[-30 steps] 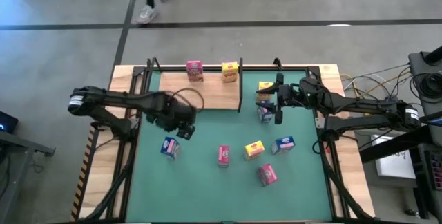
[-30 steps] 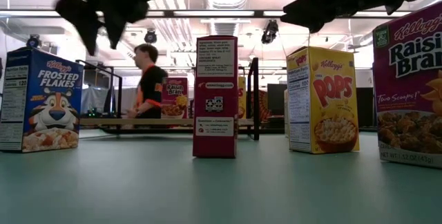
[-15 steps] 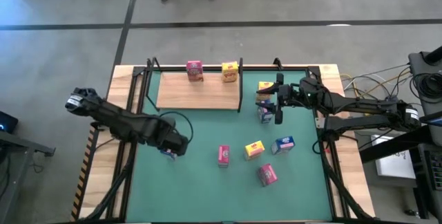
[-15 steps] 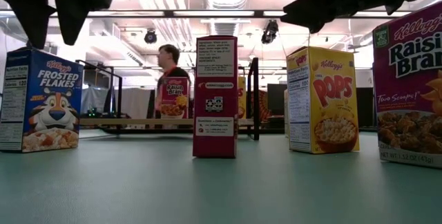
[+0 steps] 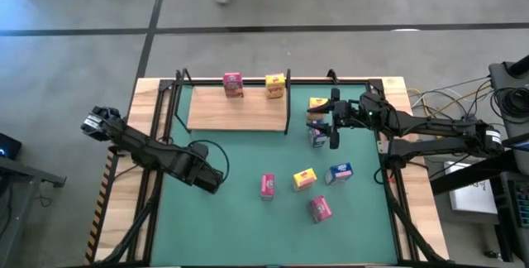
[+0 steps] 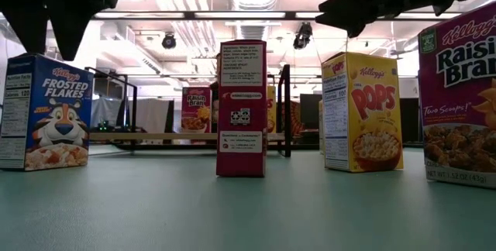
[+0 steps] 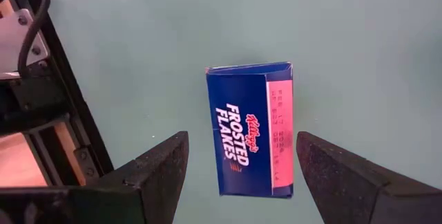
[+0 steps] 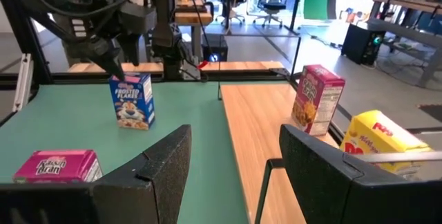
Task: Stack cereal on shelf
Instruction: Put the bottom left blue cereal box on the shelf
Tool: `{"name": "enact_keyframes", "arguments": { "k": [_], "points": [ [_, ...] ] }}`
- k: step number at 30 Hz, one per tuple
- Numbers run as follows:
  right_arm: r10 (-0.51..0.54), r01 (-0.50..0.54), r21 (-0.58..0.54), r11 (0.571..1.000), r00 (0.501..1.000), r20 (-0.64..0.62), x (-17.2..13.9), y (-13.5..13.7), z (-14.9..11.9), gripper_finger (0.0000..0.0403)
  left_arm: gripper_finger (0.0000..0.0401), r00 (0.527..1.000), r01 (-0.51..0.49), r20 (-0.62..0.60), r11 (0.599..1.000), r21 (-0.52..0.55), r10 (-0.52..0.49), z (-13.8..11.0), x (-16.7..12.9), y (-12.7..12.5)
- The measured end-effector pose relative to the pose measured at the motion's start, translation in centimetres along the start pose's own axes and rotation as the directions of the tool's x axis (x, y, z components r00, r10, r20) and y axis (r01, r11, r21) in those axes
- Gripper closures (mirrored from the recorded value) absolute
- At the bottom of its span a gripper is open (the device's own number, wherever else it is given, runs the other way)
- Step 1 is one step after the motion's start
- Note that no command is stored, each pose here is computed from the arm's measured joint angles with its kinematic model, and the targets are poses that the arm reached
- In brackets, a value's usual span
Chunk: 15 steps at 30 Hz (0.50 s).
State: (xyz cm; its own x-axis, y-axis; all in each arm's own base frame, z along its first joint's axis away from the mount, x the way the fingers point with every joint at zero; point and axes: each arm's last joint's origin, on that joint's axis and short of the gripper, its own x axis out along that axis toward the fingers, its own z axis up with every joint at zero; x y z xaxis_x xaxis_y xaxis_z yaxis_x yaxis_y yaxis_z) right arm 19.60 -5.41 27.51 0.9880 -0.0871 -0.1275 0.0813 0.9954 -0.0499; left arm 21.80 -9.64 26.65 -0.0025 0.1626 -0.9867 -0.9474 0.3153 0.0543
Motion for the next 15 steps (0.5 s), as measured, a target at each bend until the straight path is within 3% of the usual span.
{"name": "enact_keyframes", "arguments": {
  "k": [15],
  "points": [
    [0.001, -0.002, -0.004, 1.000, 1.000, -0.020, -0.13, 0.04, -0.14, 0.0193, 0.0149, 1.000, 0.024, -0.006, 1.000, -0.003, -0.024, -0.08, 0.08, -0.26]
  ]
}}
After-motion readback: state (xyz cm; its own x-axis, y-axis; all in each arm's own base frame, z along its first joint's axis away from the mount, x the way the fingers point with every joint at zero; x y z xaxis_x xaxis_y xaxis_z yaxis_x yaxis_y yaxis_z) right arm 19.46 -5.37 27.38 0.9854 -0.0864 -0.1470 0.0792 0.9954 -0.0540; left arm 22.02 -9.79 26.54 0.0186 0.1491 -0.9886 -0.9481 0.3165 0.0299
